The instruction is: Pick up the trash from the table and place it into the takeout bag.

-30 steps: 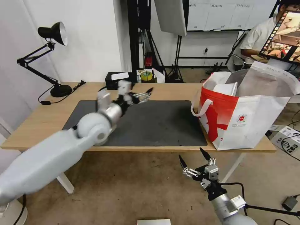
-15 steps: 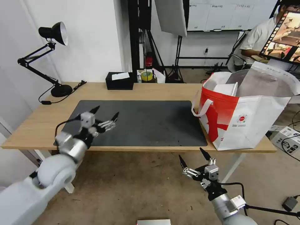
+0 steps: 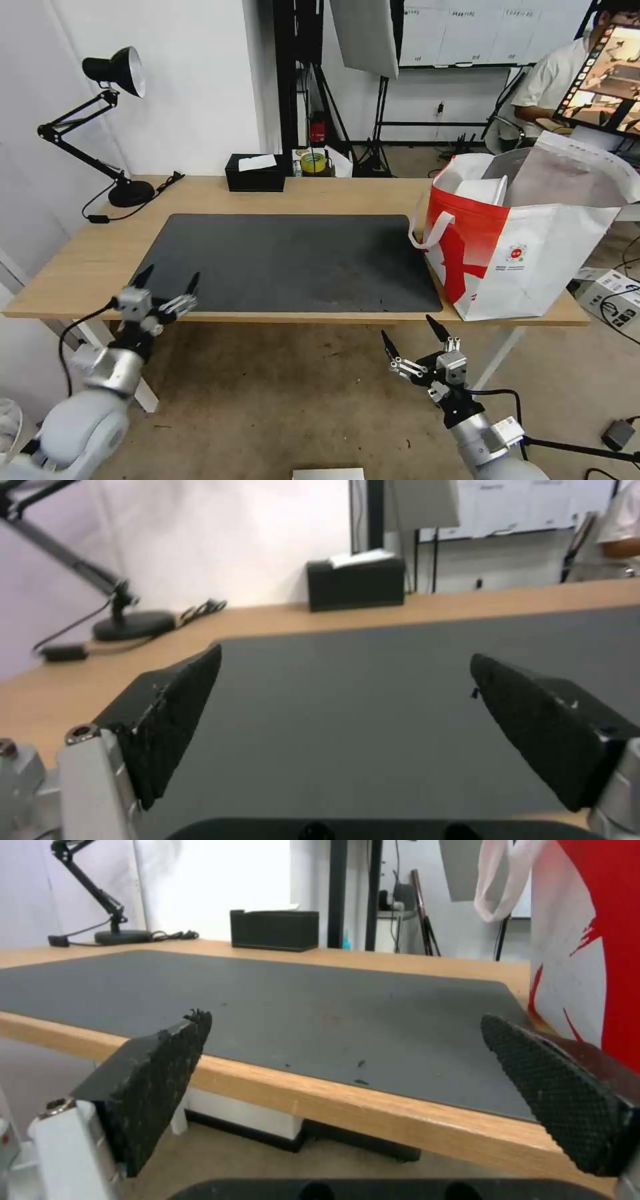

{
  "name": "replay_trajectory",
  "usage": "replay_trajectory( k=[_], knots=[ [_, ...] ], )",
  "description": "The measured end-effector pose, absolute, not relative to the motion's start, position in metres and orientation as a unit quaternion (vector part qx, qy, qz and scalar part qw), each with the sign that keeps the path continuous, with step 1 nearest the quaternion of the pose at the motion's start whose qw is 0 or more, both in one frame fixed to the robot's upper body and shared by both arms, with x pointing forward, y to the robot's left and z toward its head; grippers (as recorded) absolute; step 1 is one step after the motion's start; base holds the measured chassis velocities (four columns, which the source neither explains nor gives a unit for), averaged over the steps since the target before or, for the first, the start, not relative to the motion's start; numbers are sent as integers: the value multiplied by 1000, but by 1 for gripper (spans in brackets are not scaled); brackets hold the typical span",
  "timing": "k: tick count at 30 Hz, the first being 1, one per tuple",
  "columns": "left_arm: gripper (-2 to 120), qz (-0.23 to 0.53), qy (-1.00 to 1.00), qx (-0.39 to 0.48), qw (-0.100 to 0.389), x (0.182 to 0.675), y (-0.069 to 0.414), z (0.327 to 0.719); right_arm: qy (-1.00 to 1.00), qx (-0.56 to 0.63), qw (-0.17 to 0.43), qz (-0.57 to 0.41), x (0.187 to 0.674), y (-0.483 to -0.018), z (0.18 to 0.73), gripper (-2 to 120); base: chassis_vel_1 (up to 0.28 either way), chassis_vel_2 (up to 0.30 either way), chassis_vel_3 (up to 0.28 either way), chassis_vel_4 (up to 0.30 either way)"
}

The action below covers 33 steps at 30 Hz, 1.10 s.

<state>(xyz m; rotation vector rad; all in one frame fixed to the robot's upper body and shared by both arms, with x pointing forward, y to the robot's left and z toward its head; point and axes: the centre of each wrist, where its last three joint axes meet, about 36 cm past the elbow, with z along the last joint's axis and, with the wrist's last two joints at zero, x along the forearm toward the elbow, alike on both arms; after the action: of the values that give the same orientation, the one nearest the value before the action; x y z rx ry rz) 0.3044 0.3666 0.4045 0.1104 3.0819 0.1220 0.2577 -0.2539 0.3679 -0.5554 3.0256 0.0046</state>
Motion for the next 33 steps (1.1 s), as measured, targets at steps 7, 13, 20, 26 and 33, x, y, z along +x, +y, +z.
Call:
replay_trajectory(
  k=[7, 13, 20, 26, 33],
  knots=[
    [100, 29, 999, 22, 12, 284, 364, 389, 983, -180, 33, 1, 258, -254, 368, 100, 0, 0, 0, 0],
    [100, 21, 1000, 18, -6, 274, 361, 383, 983, -180, 33, 1, 258, -254, 368, 100, 0, 0, 0, 0],
    [100, 4, 999, 16, -32, 266, 357, 379, 983, -180, 33, 1, 258, -254, 368, 100, 0, 0, 0, 0],
    [100, 3, 999, 17, -32, 267, 356, 379, 983, -180, 33, 1, 258, -254, 368, 100, 0, 0, 0, 0],
    [100, 3, 999, 18, -32, 267, 356, 379, 983, -180, 33, 1, 258, -254, 368, 100, 0, 0, 0, 0]
  ],
)
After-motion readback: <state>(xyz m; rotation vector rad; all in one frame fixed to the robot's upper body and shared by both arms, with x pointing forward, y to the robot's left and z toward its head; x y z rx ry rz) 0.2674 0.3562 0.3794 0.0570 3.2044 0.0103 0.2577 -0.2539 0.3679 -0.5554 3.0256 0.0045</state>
